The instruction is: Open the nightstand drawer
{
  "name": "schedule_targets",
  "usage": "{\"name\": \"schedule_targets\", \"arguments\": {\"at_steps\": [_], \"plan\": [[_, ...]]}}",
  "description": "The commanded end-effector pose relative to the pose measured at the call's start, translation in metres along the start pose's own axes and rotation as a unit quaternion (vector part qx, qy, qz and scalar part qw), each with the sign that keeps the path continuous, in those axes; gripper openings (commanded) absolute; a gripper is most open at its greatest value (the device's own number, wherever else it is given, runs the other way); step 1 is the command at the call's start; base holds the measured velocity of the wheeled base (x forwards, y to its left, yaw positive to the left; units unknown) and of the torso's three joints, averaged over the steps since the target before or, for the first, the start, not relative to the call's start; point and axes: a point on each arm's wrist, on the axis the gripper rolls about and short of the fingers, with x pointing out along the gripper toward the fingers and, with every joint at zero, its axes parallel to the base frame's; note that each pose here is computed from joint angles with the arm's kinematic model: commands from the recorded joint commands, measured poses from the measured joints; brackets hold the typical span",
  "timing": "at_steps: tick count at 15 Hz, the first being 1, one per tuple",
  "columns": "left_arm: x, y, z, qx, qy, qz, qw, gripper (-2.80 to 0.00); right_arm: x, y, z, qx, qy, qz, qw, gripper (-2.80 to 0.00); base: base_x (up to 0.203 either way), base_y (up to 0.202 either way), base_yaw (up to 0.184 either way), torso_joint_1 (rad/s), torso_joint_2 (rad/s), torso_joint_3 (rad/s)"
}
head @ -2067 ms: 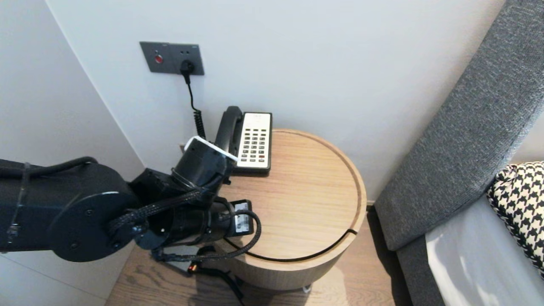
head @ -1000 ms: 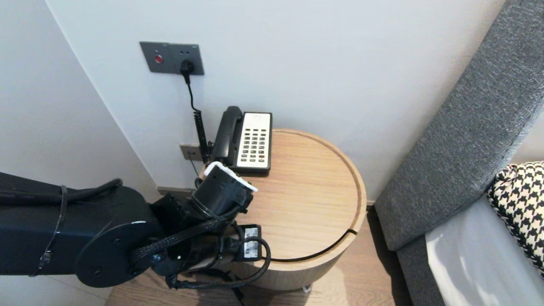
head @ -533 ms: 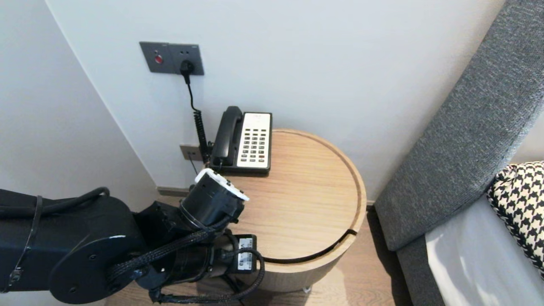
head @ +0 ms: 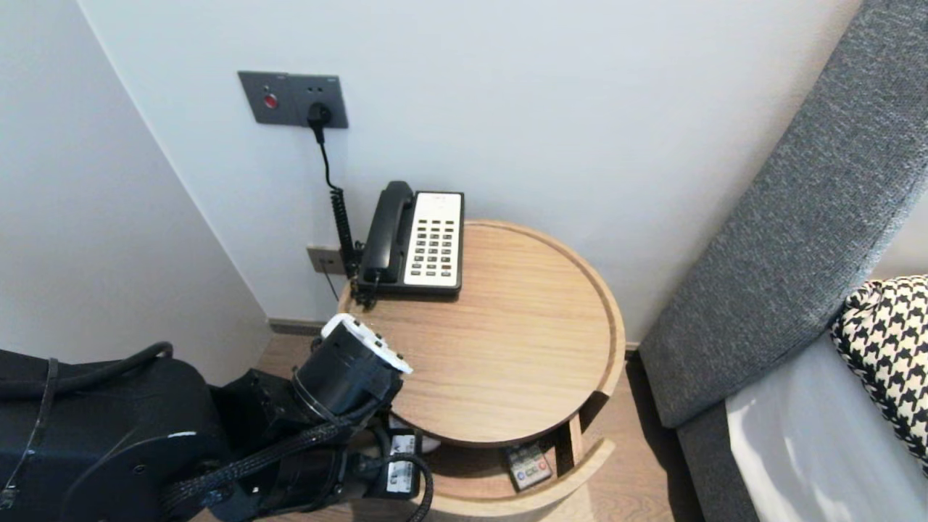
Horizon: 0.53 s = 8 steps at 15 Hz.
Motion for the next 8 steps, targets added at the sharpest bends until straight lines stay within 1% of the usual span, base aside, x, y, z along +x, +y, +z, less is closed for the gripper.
{"name": "schedule_targets", "arguments": {"at_steps": [1, 6, 8], "plan": [[-0.009, 0.0, -0.008, 0.006, 0.004, -0.005, 1.0, -2.8, 0.002, 0.0, -0.007, 0.0, 0.013, 0.0, 1.0, -2.8, 0.0, 0.0, 0.0, 0.0, 0.0, 0.0], [-0.02, -0.001, -0.03, 0.03, 0.024, -0.014, 0.9992, -2.8, 0.002, 0.0, -0.007, 0.0, 0.013, 0.0, 1.0, -2.8, 0.0, 0.0, 0.0, 0.0, 0.0, 0.0], [-0.02, 0.001, -0.041, 0.041, 0.038, -0.01, 0.9984, -2.8, 0.002, 0.0, -0.007, 0.0, 0.013, 0.0, 1.0, -2.8, 0.0, 0.0, 0.0, 0.0, 0.0, 0.0]]}}
